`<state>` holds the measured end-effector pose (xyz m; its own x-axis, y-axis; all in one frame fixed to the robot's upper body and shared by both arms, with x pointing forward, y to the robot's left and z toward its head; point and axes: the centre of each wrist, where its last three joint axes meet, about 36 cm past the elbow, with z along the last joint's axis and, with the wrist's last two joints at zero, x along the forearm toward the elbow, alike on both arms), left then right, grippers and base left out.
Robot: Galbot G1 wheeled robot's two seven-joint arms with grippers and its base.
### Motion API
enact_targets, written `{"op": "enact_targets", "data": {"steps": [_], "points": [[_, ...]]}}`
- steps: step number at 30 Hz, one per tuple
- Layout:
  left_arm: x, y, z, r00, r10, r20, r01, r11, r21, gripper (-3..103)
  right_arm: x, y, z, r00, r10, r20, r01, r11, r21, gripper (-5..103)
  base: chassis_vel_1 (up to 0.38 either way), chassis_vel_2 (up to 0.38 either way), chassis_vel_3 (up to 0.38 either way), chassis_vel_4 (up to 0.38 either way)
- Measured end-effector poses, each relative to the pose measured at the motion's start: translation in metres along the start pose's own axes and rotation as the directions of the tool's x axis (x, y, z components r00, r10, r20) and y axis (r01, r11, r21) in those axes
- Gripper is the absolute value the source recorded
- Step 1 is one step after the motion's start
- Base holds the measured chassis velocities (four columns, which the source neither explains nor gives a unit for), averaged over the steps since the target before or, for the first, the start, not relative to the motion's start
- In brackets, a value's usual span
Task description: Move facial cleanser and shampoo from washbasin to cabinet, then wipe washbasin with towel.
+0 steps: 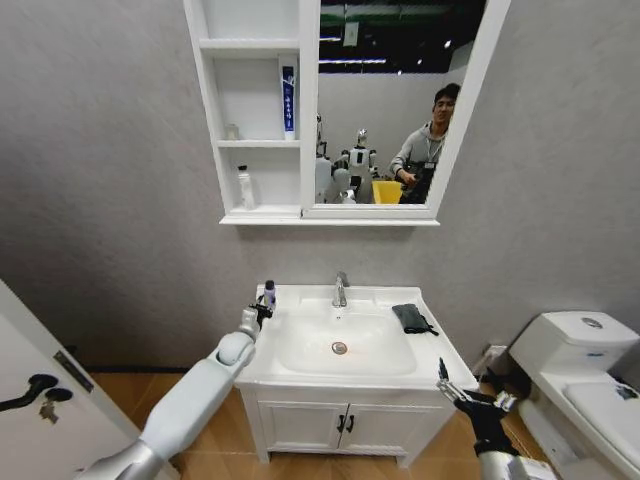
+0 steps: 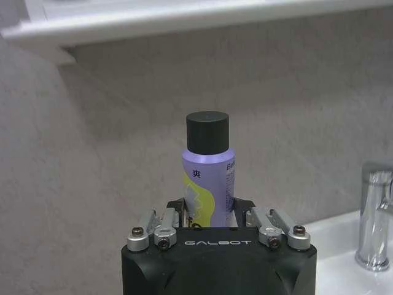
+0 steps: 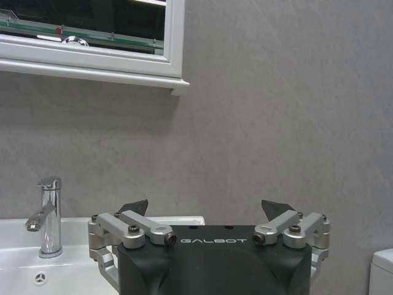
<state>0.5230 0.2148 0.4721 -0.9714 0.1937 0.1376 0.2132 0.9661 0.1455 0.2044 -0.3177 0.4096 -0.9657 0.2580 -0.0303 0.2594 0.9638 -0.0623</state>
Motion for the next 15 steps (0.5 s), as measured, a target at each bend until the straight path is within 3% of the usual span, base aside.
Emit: {"op": "enact_targets", "data": {"steps": [1, 2, 5, 6, 8, 9, 12, 13, 15], "points": [[0.014, 0.004, -0.027, 1.0, 0.015, -0.015, -0.015, 1.0, 0.016, 42, -0.002, 0.001, -0.001, 1.0, 0.001, 0.001, -0.001, 1.0, -0.003, 100, 0.0, 0.0, 0.0, 0.0], [0.014, 0.004, -0.027, 1.0, 0.015, -0.015, -0.015, 1.0, 0.016, 42, -0.002, 0.001, -0.001, 1.0, 0.001, 0.001, -0.001, 1.0, -0.003, 100, 0.0, 0.0, 0.0, 0.0], [0.054, 0.014, -0.116, 0.99, 0.09, -0.112, -0.084, 0.995, 0.062, 42, -0.002, 0.011, -0.01, 1.0, -0.006, 0.0, 0.006, 1.0, -0.024, 100, 0.0, 0.0, 0.0, 0.0], [0.054, 0.014, -0.116, 0.99, 0.09, -0.112, -0.084, 0.995, 0.062, 42, -0.002, 0.011, -0.01, 1.0, -0.006, 0.0, 0.006, 1.0, -0.024, 100, 0.0, 0.0, 0.0, 0.0], [0.063, 0.029, -0.175, 0.989, 0.108, -0.102, -0.101, 0.992, 0.071, 42, 0.001, 0.016, -0.015, 1.0, -0.019, -0.003, 0.018, 0.999, -0.03, 100, 0.0, 0.0, 0.0, 0.0], [0.063, 0.029, -0.175, 0.989, 0.108, -0.102, -0.101, 0.992, 0.071, 42, 0.001, 0.016, -0.015, 1.0, -0.019, -0.003, 0.018, 0.999, -0.03, 100, 0.0, 0.0, 0.0, 0.0], [0.058, 0.04, -0.23, 0.99, 0.111, -0.09, -0.104, 0.992, 0.077, 42, 0.003, 0.017, -0.017, 1.0, -0.023, 0.0, 0.023, 0.999, -0.022, 100, 0.0, 0.0, 0.0, 0.0], [0.058, 0.04, -0.23, 0.99, 0.111, -0.09, -0.104, 0.992, 0.077, 42, 0.003, 0.017, -0.017, 1.0, -0.023, 0.0, 0.023, 0.999, -0.022, 100, 0.0, 0.0, 0.0, 0.0], [0.045, 0.041, -0.256, 0.99, 0.114, -0.08, -0.108, 0.992, 0.07, 42, 0.003, 0.017, -0.017, 1.0, -0.022, 0.002, 0.022, 1.0, -0.022, 100, 0.0, 0.0, 0.0, 0.0]]}}
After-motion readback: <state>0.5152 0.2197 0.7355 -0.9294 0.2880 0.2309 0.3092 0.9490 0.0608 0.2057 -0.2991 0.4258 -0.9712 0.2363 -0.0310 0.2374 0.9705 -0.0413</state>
